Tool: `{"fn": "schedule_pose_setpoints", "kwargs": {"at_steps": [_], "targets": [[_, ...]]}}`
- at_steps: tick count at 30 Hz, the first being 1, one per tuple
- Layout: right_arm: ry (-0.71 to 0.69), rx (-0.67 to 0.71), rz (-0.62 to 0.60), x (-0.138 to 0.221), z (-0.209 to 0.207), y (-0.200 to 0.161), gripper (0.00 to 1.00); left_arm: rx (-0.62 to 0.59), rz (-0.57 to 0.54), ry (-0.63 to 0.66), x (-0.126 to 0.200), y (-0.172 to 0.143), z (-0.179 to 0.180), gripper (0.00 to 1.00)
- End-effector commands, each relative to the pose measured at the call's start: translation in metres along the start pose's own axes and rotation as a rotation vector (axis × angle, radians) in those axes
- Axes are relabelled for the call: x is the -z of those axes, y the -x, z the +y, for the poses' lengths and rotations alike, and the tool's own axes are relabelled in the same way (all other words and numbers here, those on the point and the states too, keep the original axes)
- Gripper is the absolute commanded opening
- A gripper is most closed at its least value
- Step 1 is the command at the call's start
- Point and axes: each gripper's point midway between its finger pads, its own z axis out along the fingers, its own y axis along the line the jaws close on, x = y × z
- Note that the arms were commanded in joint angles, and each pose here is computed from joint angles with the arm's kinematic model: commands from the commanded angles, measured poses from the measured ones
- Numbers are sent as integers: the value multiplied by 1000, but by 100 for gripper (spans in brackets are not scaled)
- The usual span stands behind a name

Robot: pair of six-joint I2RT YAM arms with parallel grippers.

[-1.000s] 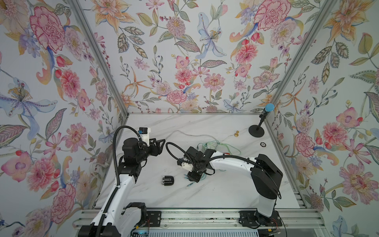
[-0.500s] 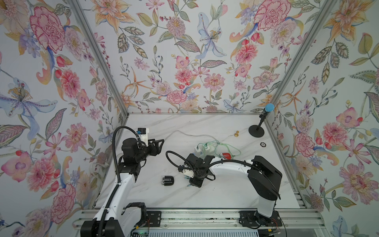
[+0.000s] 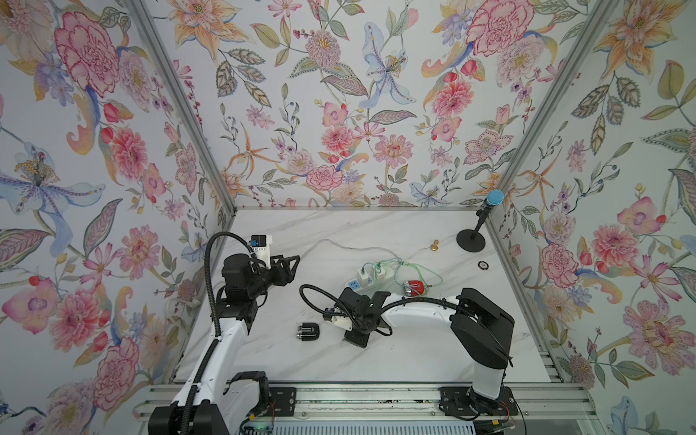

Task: Charge the electric shaver
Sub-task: Pick up the charging cable from the center of the board.

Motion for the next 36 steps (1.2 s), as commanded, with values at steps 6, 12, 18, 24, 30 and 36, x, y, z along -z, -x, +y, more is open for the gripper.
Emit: {"fn": "schedule_pose_setpoints", "kwargs": {"at_steps": [6, 12, 18, 24, 30, 36], "targets": [[52, -48, 58, -24, 6, -20, 14, 14, 4, 7, 6, -7, 3, 70], [103, -114, -28, 2, 4, -4, 2, 15, 3, 0, 6, -7, 2, 70], [134, -175, -138, 37, -7, 13, 0, 11, 17, 7, 6, -10, 3, 70], [163, -217, -226, 63, -14, 22, 0, 19, 25, -12, 6, -15, 0, 69], [161, -254, -341, 91, -27, 33, 0, -21, 114, -205, -6, -37, -46, 63], [195, -259, -472, 131, -38, 46, 0, -113, 246, -440, -5, -74, -106, 45]]}}
